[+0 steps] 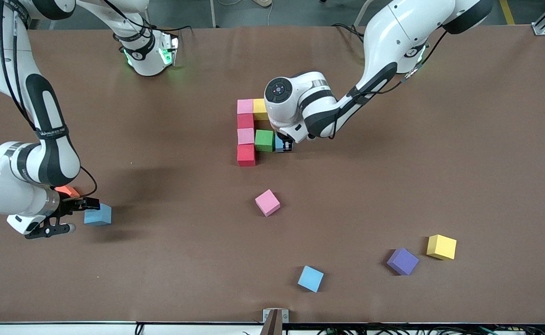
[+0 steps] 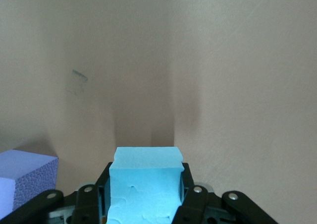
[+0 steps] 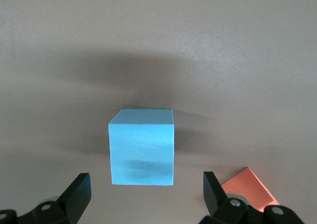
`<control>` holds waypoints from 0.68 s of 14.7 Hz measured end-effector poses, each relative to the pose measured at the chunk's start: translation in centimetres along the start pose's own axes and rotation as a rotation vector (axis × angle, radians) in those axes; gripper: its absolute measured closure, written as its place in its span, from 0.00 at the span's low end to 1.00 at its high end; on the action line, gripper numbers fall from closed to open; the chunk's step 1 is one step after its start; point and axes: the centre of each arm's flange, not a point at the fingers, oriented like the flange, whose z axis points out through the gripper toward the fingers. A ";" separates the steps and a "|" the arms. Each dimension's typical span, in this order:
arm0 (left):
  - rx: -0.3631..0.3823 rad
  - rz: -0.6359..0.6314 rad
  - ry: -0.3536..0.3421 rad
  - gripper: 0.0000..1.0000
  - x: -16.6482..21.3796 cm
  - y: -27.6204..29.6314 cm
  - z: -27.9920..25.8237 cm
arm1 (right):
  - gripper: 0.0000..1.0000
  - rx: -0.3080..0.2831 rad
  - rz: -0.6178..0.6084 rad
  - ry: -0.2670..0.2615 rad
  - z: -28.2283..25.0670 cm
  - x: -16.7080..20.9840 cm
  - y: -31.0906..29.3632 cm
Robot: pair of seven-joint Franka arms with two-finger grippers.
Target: Arrange 11 blocks into digit 3
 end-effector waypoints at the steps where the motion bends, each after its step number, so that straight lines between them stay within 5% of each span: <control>1: 0.003 0.003 -0.001 0.80 -0.2 -0.2 0.2 | 0.00 0.001 -0.002 -0.001 0.1 0.0 -0.1; 10: 0.012 0.031 0.009 0.80 -2.1 -2.8 1.3 | 0.00 0.009 -0.058 -0.015 1.6 0.1 -0.4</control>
